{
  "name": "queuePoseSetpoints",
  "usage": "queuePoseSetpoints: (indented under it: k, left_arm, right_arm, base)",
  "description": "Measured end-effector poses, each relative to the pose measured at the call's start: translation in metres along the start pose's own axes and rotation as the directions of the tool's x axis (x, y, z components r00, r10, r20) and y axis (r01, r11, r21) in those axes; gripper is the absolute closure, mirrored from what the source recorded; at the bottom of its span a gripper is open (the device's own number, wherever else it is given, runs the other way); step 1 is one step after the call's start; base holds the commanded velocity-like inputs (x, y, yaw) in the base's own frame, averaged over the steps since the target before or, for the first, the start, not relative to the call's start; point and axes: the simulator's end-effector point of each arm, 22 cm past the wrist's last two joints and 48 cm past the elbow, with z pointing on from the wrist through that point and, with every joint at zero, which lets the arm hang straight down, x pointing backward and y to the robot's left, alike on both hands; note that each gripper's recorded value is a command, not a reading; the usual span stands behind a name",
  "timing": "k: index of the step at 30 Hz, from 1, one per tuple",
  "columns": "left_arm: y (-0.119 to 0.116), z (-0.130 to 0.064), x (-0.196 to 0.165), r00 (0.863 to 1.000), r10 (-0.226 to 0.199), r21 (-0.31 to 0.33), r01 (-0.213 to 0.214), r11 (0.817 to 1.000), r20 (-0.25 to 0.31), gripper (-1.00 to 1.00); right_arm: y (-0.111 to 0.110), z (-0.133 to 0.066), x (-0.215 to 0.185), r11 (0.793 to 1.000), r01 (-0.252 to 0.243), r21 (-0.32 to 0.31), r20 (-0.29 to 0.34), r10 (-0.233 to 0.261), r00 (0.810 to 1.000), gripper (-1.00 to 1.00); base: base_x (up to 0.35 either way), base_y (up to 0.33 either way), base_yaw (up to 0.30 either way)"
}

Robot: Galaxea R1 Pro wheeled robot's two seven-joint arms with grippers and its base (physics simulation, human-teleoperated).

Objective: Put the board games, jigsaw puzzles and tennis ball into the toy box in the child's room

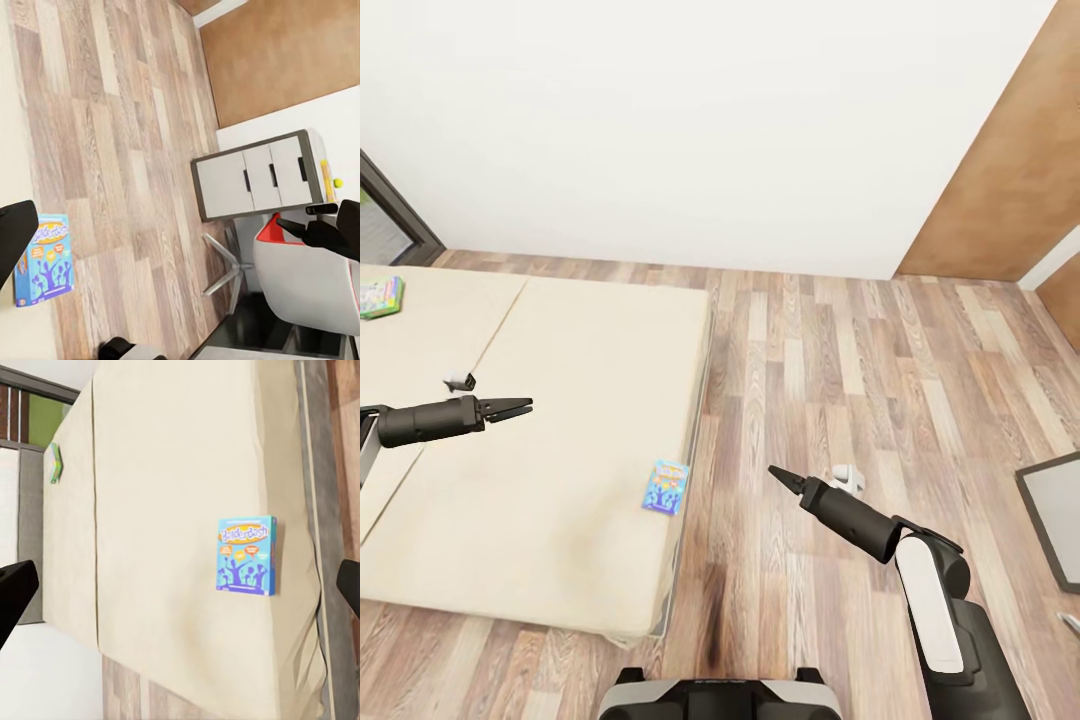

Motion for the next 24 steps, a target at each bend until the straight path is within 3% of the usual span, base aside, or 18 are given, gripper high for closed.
queuePoseSetpoints:
  k: [14, 24]
  left_arm:
    - [-0.001, -0.006, 0.017, 1.000, -0.029, -0.005, 0.029, 1.000, -0.010, -1.00]
    - [0.021, -0.022, 0.085, 0.989, -0.135, -0.044, 0.133, 0.990, -0.055, -1.00]
  right_arm:
    - [0.009, -0.004, -0.006, 1.000, 0.011, -0.012, 0.012, -0.011, 1.000, -1.00]
    - [0.016, -0.008, -0.010, 1.000, 0.022, -0.021, 0.022, -0.021, 1.000, -1.00]
  base:
    - [0.000, 0.000, 0.000]
    - [0.000, 0.000, 0.000]
